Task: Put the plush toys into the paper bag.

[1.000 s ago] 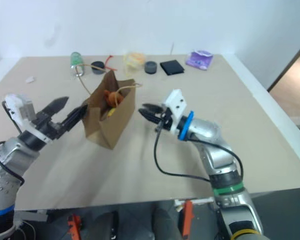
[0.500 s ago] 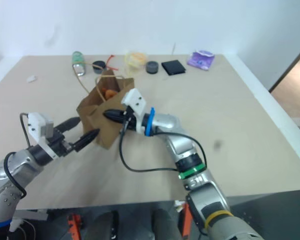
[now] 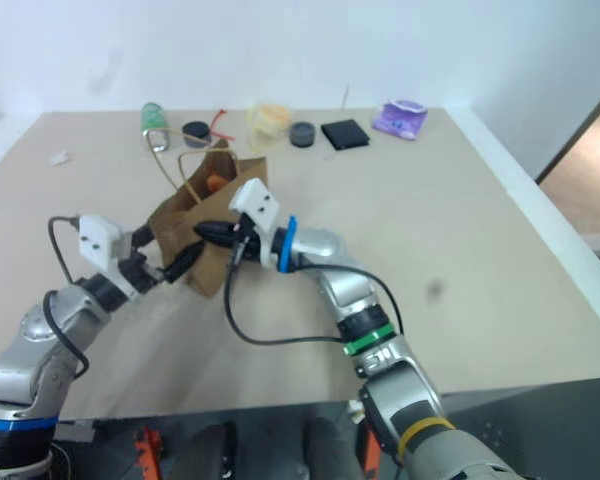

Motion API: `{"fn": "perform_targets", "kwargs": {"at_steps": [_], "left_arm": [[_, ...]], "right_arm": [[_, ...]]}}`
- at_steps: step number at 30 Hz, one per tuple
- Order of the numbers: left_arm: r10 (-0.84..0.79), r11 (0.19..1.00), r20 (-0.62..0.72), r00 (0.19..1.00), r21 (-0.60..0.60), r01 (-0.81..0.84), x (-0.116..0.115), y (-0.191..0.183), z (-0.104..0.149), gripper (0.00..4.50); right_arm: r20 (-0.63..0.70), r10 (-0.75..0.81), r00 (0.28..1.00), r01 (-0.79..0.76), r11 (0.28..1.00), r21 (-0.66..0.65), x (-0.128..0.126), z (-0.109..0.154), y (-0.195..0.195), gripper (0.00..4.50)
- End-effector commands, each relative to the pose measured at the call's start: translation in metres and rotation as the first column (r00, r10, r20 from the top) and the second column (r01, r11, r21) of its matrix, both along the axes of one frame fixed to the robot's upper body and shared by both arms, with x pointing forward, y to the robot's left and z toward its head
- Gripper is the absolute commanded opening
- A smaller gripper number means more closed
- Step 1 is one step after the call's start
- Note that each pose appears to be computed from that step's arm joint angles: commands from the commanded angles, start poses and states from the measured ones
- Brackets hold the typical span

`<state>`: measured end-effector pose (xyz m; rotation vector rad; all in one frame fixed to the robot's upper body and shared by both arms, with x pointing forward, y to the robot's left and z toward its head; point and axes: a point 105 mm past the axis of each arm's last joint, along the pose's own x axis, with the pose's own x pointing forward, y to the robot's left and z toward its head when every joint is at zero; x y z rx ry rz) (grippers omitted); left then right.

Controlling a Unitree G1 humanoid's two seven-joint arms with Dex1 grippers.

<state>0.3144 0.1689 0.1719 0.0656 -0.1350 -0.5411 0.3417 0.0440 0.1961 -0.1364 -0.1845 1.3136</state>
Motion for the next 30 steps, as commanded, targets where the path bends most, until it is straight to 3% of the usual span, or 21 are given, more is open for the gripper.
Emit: {"fn": "perform_targets", "kwargs": {"at_steps": [1, 7, 12, 16, 22, 26, 30], "left_arm": [[-0.023, 1.0, 0.04, 0.999, 0.014, 0.022, -0.001, -0.006, 0.005, 2.69], [-0.04, 0.999, 0.041, 0.998, -0.009, 0.04, 0.005, -0.013, 0.007, 0.1], [-0.064, 0.997, 0.041, 0.997, -0.029, 0.065, 0.001, -0.013, 0.009, 0.04], [-0.253, 0.965, 0.095, 0.963, -0.051, 0.259, -0.024, -0.018, 0.031, 0.04], [-0.61, 0.783, -0.107, 0.785, 0.07, 0.618, -0.071, -0.032, 0.015, 0.04], [-0.699, 0.649, -0.237, 0.675, 0.188, 0.738, -0.084, -0.029, -0.002, 0.04], [-0.71, 0.586, -0.307, 0.634, 0.242, 0.773, -0.079, -0.019, -0.013, 0.04]], "right_arm": [[0.061, 0.016, 0.998, -0.02, 0.998, 0.06, -0.006, 0.024, 0.0, 0.0], [0.065, 0.024, 0.998, -0.029, 0.998, 0.064, -0.01, 0.026, 0.0, 0.0], [0.065, 0.032, 0.997, -0.039, 0.992, 0.12, -0.013, 0.04, -0.012, 0.0], [-0.133, 0.142, 0.981, -0.096, 0.948, 0.302, -0.014, 0.076, -0.089, 0.0], [-0.193, 0.108, 0.975, -0.044, 0.951, 0.306, -0.008, 0.101, -0.172, 0.0], [-0.189, 0.046, 0.981, 0.001, 0.97, 0.243, -0.001, 0.102, -0.184, 0.0], [-0.207, 0.053, 0.977, -0.015, 0.984, 0.179, -0.003, 0.09, -0.18, 0.0]]}}
